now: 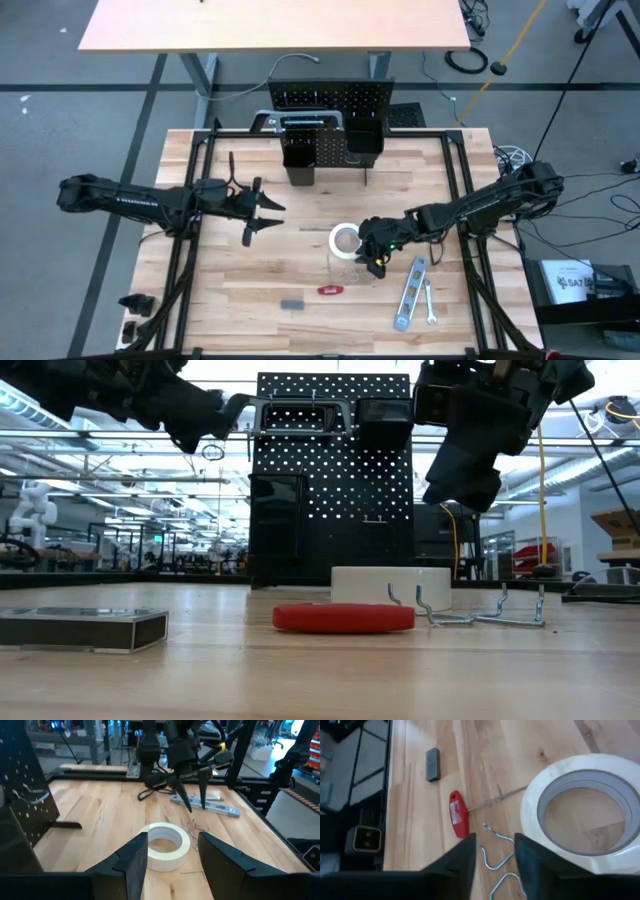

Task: Hang tools onto peg board
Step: Put the left silver peg board hook into the right black tool bin

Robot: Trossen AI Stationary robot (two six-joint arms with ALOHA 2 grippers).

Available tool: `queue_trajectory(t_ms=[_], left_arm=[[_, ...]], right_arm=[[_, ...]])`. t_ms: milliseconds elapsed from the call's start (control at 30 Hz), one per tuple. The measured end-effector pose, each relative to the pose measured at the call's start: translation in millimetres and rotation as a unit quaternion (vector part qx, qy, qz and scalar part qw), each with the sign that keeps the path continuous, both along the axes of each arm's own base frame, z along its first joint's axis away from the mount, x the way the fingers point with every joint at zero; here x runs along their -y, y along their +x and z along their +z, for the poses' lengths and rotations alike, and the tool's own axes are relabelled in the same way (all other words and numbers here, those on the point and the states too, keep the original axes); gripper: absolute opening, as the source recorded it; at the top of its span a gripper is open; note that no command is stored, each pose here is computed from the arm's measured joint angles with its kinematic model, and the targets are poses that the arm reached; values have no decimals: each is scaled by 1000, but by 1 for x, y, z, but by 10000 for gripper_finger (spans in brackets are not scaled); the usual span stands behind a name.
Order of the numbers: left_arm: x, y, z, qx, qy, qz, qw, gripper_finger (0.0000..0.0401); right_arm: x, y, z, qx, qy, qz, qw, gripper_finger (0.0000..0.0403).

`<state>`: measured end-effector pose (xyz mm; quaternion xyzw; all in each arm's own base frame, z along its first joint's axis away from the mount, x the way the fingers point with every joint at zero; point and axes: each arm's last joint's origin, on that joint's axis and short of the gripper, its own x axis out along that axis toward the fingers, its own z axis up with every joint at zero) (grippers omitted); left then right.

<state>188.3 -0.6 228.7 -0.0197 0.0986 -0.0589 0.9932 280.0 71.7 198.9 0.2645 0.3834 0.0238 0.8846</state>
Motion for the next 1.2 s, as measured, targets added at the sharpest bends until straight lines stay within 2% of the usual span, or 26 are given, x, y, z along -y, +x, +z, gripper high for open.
queue_trajectory(t_ms=[133,233,300,467,567,667,767,900,967,1200], left_arm=[[1,0,0,-1,1,-14,1000,178],[1,0,0,1,12,-17,1000,178],[1,0,0,2,16,-18,1000,178],[1,0,1,8,16,-18,1000,178],[1,0,1,10,16,-18,1000,178],[1,0,1,10,16,-19,1000,178],[1,0,2,11,16,-19,1000,178],[1,0,2,11,13,-19,1000,178],[1,0,2,10,13,-19,1000,178],[1,0,1,7,12,-19,1000,178]], right_arm=[[6,3,1,6,14,-51,999,191],[12,6,4,38,-47,-105,993,215],[14,8,6,51,-50,-117,991,220],[7,10,5,41,4,-89,995,216],[-5,20,11,47,5,-68,997,210],[-18,38,20,49,-19,-35,998,206],[-27,50,13,-35,-69,-10,997,204],[-34,59,1,-136,-142,2,980,203],[-39,63,-2,-141,-166,11,976,203],[-56,68,-8,-123,-187,57,973,203]])
